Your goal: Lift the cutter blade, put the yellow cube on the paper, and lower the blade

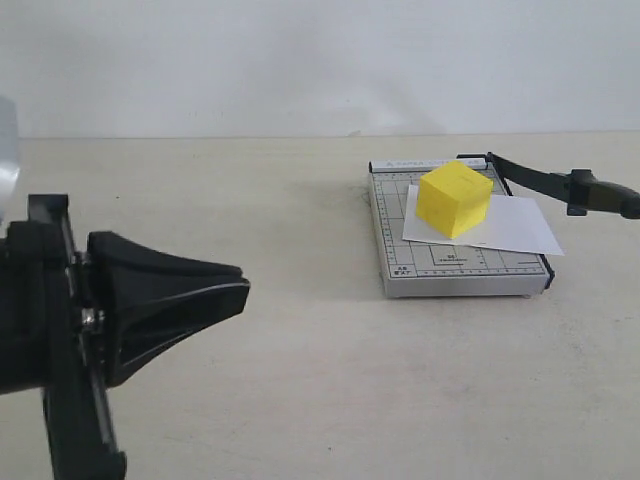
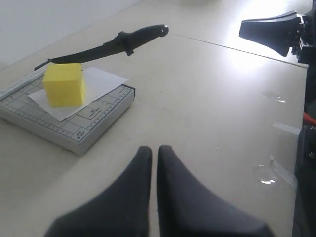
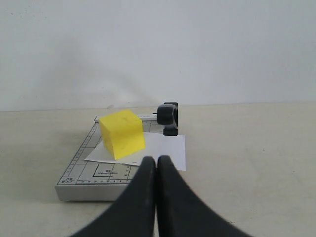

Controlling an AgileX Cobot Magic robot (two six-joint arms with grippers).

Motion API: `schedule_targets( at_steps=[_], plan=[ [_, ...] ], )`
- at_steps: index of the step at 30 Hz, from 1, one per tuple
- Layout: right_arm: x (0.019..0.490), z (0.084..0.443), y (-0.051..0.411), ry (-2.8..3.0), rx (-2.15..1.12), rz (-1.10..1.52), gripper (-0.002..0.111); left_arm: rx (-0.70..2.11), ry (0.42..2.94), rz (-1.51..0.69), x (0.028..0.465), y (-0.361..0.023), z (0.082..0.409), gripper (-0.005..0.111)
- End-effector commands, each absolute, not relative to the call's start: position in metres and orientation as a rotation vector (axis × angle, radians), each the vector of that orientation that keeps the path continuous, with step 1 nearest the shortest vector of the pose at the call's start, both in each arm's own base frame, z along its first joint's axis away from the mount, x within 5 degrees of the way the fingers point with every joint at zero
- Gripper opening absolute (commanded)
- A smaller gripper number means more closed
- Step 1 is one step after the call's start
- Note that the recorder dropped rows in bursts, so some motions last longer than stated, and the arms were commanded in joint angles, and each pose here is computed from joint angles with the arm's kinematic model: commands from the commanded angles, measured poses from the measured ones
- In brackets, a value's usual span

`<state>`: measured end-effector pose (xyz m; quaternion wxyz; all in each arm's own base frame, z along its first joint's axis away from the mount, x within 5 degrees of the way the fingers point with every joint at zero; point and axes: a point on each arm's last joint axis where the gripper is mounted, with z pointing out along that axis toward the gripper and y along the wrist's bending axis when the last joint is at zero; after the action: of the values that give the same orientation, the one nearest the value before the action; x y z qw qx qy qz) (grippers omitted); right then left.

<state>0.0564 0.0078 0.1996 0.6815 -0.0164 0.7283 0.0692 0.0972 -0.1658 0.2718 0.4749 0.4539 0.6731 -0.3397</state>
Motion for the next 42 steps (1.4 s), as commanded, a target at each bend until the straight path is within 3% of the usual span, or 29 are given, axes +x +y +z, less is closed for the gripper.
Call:
schedule_targets(
  at_steps=[1, 7, 11, 16, 29, 35, 42],
  plan=[
    [0.056, 0.201, 0.008, 1.614, -0.034, 0.156, 0.000, 1.121, 1.680, -0.870, 0.086, -0.155, 0.255, 0.004],
    [0.056, 0.201, 0.008, 1.614, -0.034, 0.156, 0.000, 1.280, 1.566, -0.769, 0.081, -0.153, 0.246, 0.004],
    [0.056, 0.201, 0.008, 1.614, -0.034, 0.156, 0.000, 1.267, 1.495, -0.784, 0.072, -0.147, 0.256, 0.004],
    [0.056, 0.201, 0.008, 1.614, -0.034, 0.156, 0.000, 1.055, 1.532, -0.792, 0.059, -0.113, 0.254, 0.004],
    [0.056, 0.201, 0.008, 1.614, -0.034, 0.156, 0.000, 0.788, 1.467, -0.838, 0.032, -0.062, 0.209, 0.004],
    [0.056, 0.201, 0.008, 1.614, -0.034, 0.156, 0.000, 0.648, 1.356, -0.781, 0.029, -0.049, 0.216, 0.004],
    [0.056, 0.201, 0.008, 1.614, -0.034, 0.156, 0.000, 0.540, 1.397, -0.764, 0.033, -0.047, 0.216, 0.004]
  ],
)
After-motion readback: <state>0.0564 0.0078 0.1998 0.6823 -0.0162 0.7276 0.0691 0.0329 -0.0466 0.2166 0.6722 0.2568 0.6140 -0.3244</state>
